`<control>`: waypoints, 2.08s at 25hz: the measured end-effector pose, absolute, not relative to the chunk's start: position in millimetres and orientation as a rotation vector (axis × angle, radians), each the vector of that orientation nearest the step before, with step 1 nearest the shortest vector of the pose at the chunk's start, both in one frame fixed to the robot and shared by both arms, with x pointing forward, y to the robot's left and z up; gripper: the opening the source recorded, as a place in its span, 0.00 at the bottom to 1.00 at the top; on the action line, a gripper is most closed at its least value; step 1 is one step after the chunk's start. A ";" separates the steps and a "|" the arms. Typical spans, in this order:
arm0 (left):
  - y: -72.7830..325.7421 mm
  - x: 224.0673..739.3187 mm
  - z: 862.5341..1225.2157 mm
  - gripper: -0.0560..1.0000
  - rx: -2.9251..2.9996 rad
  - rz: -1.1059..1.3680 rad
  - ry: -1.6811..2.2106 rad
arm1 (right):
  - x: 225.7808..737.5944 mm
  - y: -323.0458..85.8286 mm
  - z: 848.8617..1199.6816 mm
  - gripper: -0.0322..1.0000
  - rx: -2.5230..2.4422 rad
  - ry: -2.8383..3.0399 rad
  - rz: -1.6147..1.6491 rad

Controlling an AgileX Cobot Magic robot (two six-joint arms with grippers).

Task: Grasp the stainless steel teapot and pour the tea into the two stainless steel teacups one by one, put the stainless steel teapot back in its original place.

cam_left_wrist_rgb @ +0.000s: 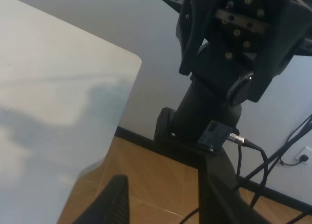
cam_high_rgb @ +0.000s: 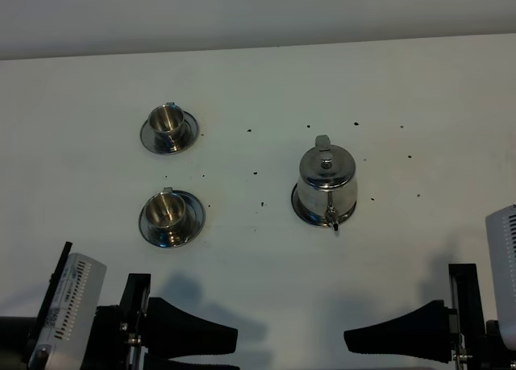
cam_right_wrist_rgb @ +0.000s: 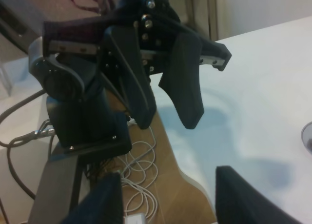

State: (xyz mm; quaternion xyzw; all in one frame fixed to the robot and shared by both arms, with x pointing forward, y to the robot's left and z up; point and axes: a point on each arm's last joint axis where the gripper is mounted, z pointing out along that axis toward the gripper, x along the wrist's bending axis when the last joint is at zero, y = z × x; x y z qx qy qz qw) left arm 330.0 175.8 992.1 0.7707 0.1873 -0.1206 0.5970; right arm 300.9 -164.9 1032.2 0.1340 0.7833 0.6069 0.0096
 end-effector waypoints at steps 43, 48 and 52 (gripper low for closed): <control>175.9 330.0 992.1 0.42 1.790 -0.280 0.434 | 300.9 -164.9 1032.2 0.44 0.418 2.446 1.895; 175.9 330.0 992.1 0.42 1.790 -0.280 0.434 | 300.9 -164.9 1032.2 0.44 0.418 2.446 1.895; 175.9 330.0 992.1 0.42 1.790 -0.280 0.434 | 300.9 -164.8 1032.3 0.44 0.420 2.446 1.896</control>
